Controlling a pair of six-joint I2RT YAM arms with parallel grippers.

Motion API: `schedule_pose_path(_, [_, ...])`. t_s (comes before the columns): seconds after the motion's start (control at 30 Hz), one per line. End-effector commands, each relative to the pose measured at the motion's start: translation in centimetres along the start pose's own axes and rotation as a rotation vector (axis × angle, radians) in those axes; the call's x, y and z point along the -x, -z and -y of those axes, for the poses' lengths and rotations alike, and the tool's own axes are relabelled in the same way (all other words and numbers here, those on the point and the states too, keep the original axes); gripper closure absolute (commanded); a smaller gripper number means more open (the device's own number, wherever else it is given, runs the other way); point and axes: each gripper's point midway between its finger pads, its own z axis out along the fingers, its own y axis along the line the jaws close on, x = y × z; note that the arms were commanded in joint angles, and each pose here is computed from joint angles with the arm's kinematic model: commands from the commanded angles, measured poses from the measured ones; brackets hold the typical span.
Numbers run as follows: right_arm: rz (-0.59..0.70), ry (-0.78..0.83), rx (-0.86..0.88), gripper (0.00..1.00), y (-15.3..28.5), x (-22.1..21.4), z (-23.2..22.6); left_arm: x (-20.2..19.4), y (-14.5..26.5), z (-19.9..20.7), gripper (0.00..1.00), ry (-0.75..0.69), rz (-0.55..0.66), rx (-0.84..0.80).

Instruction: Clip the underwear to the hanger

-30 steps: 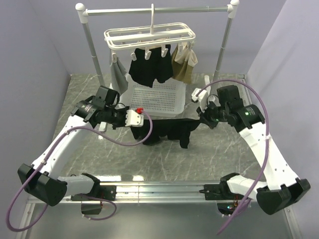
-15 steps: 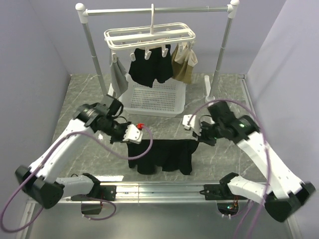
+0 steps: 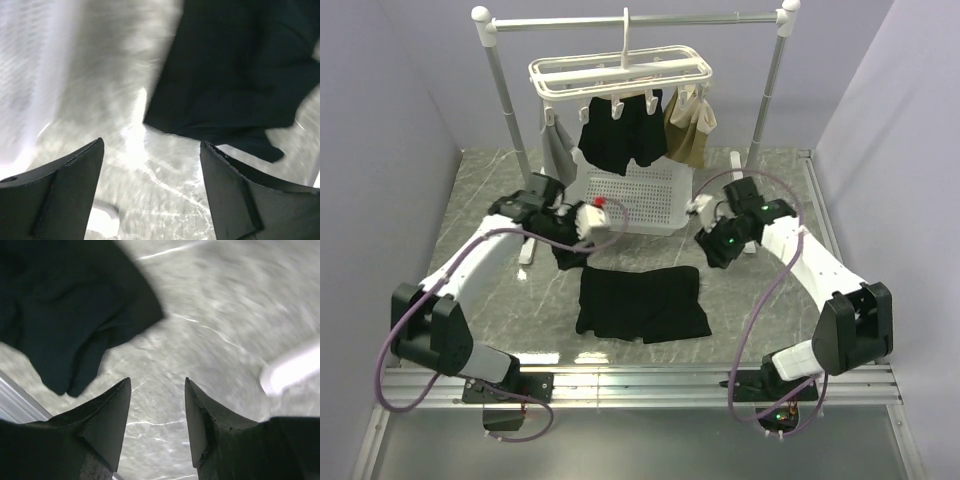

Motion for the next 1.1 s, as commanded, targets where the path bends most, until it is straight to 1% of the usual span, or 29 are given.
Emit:
schedule_pose_path(0.0, [0.120, -0.237, -0.011, 0.46, 1.8, 2.7, 1.5, 1.7, 3.1, -1.8, 0.19, 0.154, 0.161, 0.124])
schedule_pose_path(0.03, [0.128, -0.332, 0.030, 0.48, 1.8, 2.6, 1.1, 1.0, 3.1, -1.3, 0.20, 0.195, 0.173, 0.122])
schedule_pose_path(0.1, [0.112, -0.426, 0.078, 0.49, 0.7, 2.0, 0.4, 0.8, 2.5, -0.1, 0.24, 0.299, 0.207, 0.094])
schedule_pose_path(0.13, [0.115, -0.489, 0.097, 0.50, 0.2, 2.2, 0.1, -0.2, 1.6, 0.7, 0.25, 0.354, 0.199, 0.073])
schedule_pose_path(0.17, [0.108, -0.530, 0.126, 0.51, -0.5, 2.0, -0.3, 0.1, 1.2, 0.5, 0.26, 0.424, 0.225, 0.086])
schedule_pose_path(0.23, [0.092, -0.628, 0.146, 0.52, -1.7, 1.5, -0.9, -1.2, 0.1, 0.8, 0.28, 0.532, 0.210, 0.095])
schedule_pose_path(0.27, [0.065, -0.668, 0.153, 0.52, -2.6, 0.7, -1.2, -1.3, -0.3, 0.8, 0.30, 0.624, 0.212, 0.099])
schedule_pose_path(0.33, [0.057, -0.754, 0.138, 0.52, -3.6, 0.4, -1.1, -2.4, -1.2, 0.4, 0.31, 0.708, 0.187, 0.119])
schedule_pose_path(0.37, [0.033, -0.784, 0.137, 0.52, -4.3, -0.3, -1.2, -2.9, -1.7, 0.6, 0.32, 0.784, 0.176, 0.125])
schedule_pose_path(0.47, [0.023, -0.853, 0.123, 0.52, -5.9, -0.7, -0.8, -3.7, -2.2, -0.8, 0.30, 0.881, 0.164, 0.163])
schedule_pose_path(0.53, [0.020, -0.875, 0.124, 0.49, -6.5, -0.6, -0.6, -4.7, -3.0, -1.2, 0.30, 0.913, 0.140, 0.165])
schedule_pose_path(0.57, [0.007, -0.887, 0.128, 0.49, -7.0, -0.8, -0.5, -5.1, -3.1, -1.5, 0.29, 0.966, 0.129, 0.176])
schedule_pose_path(0.6, [0.001, -0.893, 0.130, 0.48, -7.3, -0.9, -0.4, -6.0, -3.8, -1.6, 0.29, 0.997, 0.101, 0.173])
schedule_pose_path(0.7, [-0.009, -0.926, 0.140, 0.46, -8.0, -0.8, 0.0, -7.4, -4.4, -2.2, 0.28, 1.081, 0.078, 0.165])
schedule_pose_path(0.8, [-0.022, -0.957, 0.159, 0.46, -8.8, -0.9, 0.3, -8.4, -5.1, -2.4, 0.27, 1.134, 0.055, 0.150])
schedule_pose_path(0.93, [-0.043, -0.994, 0.185, 0.46, -9.9, -1.1, 0.7, -8.6, -5.9, -2.6, 0.28, 1.179, 0.059, 0.116])
schedule_pose_path(1.07, [-0.042, -1.004, 0.233, 0.46, -10.2, -0.6, 0.3, -8.2, -6.8, -3.0, 0.34, 1.211, 0.084, 0.084])
